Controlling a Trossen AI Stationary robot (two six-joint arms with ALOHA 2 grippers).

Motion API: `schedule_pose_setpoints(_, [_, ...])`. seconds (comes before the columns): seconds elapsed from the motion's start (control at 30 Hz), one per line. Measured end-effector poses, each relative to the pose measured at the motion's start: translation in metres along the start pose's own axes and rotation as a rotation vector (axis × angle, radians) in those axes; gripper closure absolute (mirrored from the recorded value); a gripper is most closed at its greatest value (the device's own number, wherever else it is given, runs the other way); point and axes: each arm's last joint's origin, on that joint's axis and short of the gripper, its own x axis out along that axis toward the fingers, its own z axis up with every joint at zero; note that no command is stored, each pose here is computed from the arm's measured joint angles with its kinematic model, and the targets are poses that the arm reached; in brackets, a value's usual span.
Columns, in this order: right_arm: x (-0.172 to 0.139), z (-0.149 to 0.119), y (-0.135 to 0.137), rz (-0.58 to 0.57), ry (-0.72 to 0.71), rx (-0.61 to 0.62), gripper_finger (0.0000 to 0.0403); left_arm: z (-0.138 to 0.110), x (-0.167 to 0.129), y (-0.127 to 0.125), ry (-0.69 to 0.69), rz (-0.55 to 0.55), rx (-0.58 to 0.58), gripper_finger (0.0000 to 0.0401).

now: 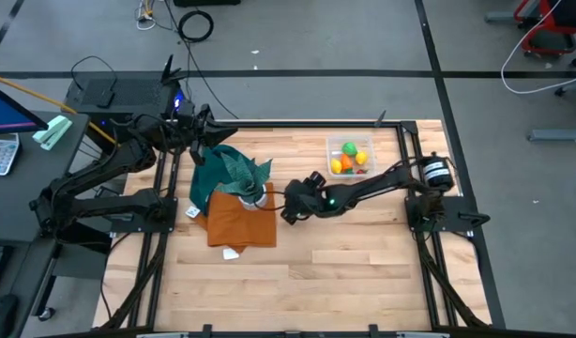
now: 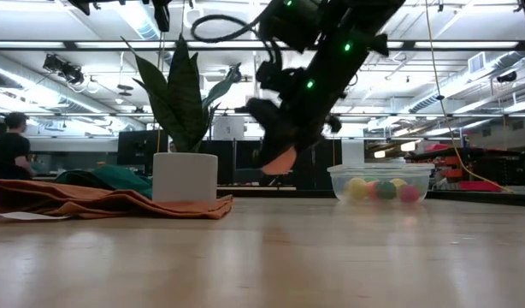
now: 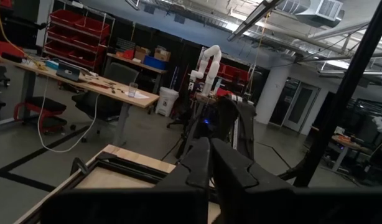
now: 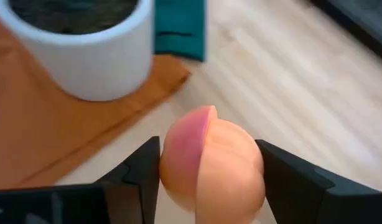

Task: Pick and placing Produce into tupperware
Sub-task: Put the peach into the transparent bin

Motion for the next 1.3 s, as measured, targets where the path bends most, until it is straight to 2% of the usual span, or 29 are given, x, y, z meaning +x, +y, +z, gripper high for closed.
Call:
schedule_pose_setpoints(0.23, [-0.029, 0.026, -0.038, -0.095, -0.019, 0.033, 0.0220, 0.000, 0.000, 0.000, 0.000, 0.000, 0.007, 0.0392])
schedule_pose_setpoints(0.53, [-0.044, 0.048, -0.112, -0.257, 0.057, 0.102, 0.0217, 0.000, 0.000, 0.000, 0.000, 0.000, 0.009, 0.0377])
schedule_pose_setpoints(0.7, [-0.049, 0.057, -0.148, -0.298, 0.078, 0.141, 0.0218, 0.000, 0.000, 0.000, -0.001, 0.000, 0.009, 0.0386])
schedule_pose_setpoints(0.97, [-0.047, 0.061, -0.196, -0.330, 0.156, 0.246, 0.0219, 0.000, 0.000, 0.000, -0.001, 0.001, 0.009, 0.0385])
schedule_pose_setpoints(1.13, [-0.035, 0.059, -0.222, -0.283, 0.233, 0.337, 0.0219, 0.000, 0.000, 0.000, -0.001, 0.000, 0.008, 0.0377])
schedule_pose_setpoints(1.3, [-0.022, 0.055, -0.243, -0.234, 0.298, 0.474, 0.0219, 0.000, 0.000, 0.000, -0.001, 0.001, 0.008, 0.0389])
